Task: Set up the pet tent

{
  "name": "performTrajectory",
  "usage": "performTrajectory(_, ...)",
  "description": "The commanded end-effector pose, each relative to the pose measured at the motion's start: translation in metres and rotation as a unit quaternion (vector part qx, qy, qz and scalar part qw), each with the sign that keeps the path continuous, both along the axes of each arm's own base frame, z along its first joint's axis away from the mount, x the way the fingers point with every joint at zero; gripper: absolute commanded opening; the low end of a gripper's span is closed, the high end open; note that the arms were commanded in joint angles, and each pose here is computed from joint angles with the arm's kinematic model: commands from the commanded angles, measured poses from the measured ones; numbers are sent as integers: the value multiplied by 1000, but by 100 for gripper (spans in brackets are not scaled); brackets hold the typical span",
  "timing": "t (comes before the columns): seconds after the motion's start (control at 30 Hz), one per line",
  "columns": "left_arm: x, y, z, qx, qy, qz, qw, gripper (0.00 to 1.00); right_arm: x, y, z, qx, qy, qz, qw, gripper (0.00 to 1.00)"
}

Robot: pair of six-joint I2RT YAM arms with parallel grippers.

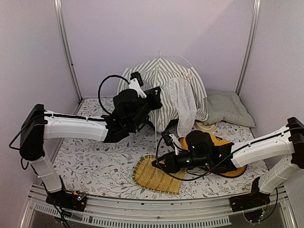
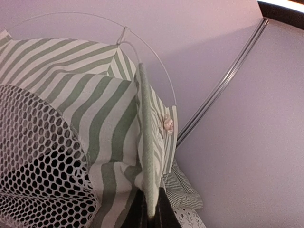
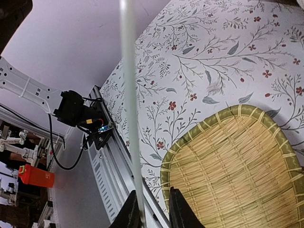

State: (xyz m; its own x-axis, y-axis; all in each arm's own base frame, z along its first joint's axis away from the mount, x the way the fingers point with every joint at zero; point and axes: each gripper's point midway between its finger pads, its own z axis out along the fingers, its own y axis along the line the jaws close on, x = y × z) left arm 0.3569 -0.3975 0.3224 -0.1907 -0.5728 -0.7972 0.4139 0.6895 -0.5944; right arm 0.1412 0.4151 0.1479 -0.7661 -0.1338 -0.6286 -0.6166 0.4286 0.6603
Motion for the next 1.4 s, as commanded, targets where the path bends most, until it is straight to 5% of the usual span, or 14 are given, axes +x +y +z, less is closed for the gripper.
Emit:
performTrajectory(0.0,-6,-5,24,-38,-19,-6,999,0,2,8,15,19,-15,0,1000,21)
performTrajectory(0.1,-9,-7,26,-30,-23,-14,999,0,2,6,16,19,-16,-1,1000,2)
performTrajectory(0.3,-20,-8,27,14,-16,-49,999,5,1,3,27,24,-27,0,999,0)
performTrajectory(0.53,-50,13,29,40,-28,-91,995,49,2,0,41,22,-41,0,999,0)
performTrajectory(0.7,-76,39,23,59,-34,-111,991,60,3,3,49,19,-51,4,999,0)
performTrajectory(0.97,-96,95,-30,110,-12,-76,991,51,4,9,67,22,-61,13,998,0)
performTrajectory(1.37,-97,70,-80,184,-44,-117,975,44,7,12,80,6,-68,15,998,0)
